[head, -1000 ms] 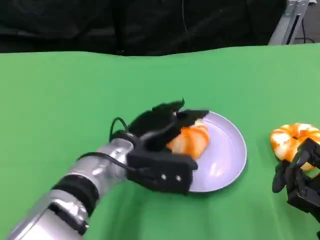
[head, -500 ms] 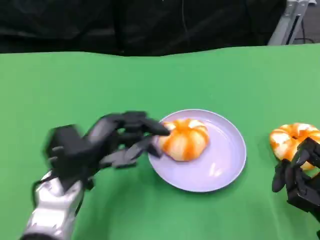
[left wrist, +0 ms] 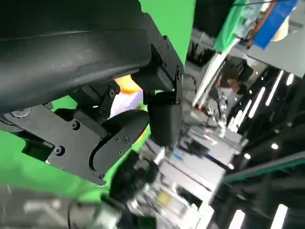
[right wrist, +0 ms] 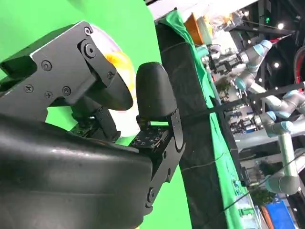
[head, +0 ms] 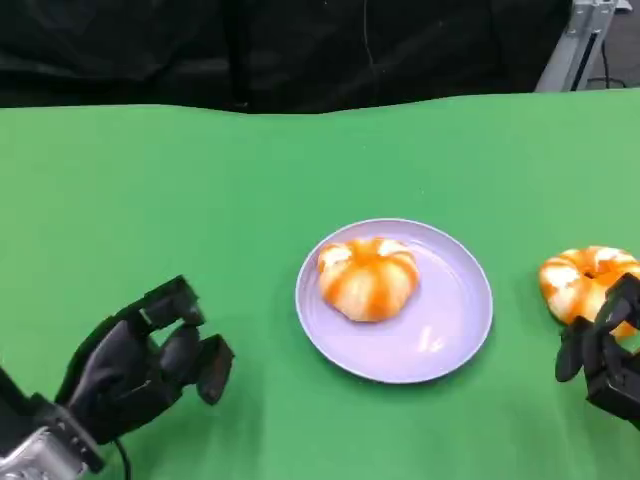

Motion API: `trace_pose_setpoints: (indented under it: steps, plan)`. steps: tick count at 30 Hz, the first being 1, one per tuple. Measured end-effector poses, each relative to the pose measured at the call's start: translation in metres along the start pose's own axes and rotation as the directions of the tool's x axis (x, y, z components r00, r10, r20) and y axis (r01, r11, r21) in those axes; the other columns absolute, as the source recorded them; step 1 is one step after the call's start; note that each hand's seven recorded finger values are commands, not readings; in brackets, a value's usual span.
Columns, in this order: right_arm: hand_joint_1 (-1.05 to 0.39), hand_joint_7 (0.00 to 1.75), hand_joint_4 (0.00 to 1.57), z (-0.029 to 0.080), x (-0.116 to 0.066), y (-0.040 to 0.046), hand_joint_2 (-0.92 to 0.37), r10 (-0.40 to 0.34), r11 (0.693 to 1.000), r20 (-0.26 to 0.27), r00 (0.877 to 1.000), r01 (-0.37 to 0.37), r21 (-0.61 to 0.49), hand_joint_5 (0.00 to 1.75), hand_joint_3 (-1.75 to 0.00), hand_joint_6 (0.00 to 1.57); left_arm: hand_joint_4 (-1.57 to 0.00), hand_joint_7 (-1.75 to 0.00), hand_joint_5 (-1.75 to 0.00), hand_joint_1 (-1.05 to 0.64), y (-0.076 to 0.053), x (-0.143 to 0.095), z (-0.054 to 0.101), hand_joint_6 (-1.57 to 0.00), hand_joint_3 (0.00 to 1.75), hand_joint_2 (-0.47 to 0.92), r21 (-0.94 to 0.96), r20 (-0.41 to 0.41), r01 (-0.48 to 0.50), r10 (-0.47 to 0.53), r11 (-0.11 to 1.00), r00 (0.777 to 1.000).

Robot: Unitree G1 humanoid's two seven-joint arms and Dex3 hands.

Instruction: Grasp the bread from the table and place it into the plate.

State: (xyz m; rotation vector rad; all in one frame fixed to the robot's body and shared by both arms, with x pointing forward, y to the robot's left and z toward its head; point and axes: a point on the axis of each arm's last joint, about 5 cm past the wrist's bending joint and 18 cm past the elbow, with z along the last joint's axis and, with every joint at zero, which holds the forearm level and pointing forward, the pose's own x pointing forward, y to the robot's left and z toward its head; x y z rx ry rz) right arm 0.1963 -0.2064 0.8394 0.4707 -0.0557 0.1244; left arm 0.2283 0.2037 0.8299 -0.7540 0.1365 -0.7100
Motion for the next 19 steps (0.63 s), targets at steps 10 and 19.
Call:
trace_pose_setpoints:
  steps: [10,19]
  plan:
    - [-0.05,1.75,0.92,0.001,0.002,0.0005,-0.43,-0.004,1.0,0.001,1.0,0.004,-0.006,1.75,-1.49,0.76,-0.89,-1.61,-1.75,-0.16,0.019,-0.006,-0.007,-0.83,1.07,0.49,-0.129,-0.061,-0.033,0.026,0.991,0.998]
    - [-0.07,1.74,0.93,0.0,0.003,0.0032,-0.43,0.004,1.0,0.002,1.0,-0.004,-0.008,1.75,-1.48,0.76,-0.86,-1.6,-1.75,-0.17,0.022,-0.007,-0.005,-0.82,1.05,0.5,-0.121,-0.061,-0.024,0.017,0.992,0.998]
